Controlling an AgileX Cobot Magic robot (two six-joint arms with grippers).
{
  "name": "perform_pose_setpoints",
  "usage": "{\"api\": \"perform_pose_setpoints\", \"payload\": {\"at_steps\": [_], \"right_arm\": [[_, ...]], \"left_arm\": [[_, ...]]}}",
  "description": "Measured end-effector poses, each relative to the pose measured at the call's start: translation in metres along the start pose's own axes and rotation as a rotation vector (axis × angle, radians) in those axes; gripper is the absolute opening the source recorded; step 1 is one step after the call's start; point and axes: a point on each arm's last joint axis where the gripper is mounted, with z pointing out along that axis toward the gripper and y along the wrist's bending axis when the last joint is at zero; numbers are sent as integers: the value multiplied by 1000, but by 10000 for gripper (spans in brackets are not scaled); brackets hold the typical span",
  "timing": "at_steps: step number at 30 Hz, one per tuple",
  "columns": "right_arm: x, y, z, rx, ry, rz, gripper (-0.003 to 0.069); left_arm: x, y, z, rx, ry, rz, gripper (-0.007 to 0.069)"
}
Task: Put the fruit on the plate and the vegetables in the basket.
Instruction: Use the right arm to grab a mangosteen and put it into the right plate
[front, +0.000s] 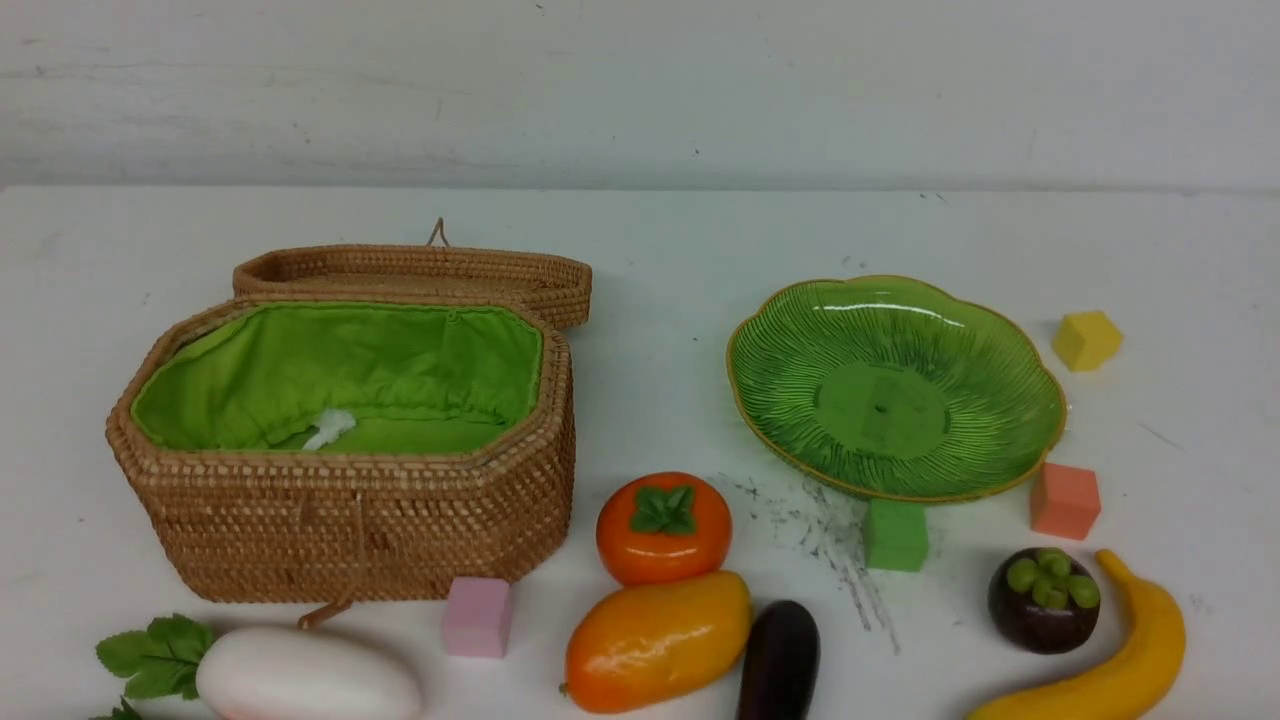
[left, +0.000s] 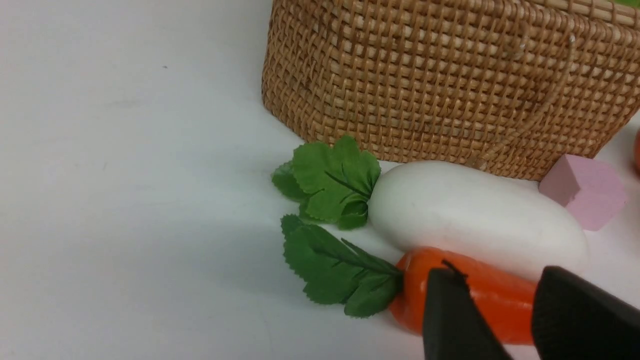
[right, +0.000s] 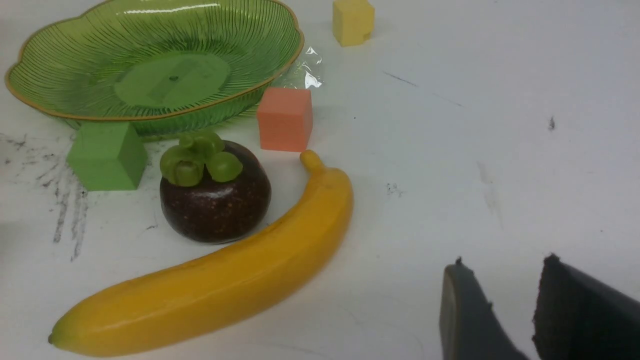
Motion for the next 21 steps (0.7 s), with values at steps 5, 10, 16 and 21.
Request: {"api": "perform_pose_setpoints", "payload": {"at_steps": [5,10,16,21], "right_arm": [[0,0,0,0,0,0,238],[0,0,0,0,0,-1,238],[0,0,0,0,0,-1,238],[0,0,0,0,0,-1,238]], "left_arm": [[0,0,0,2,1,1,239],[1,-2,0,38,9,14,239],[1,-2,0,42,10,15,239],[1,-2,0,42,10,15,239]]}}
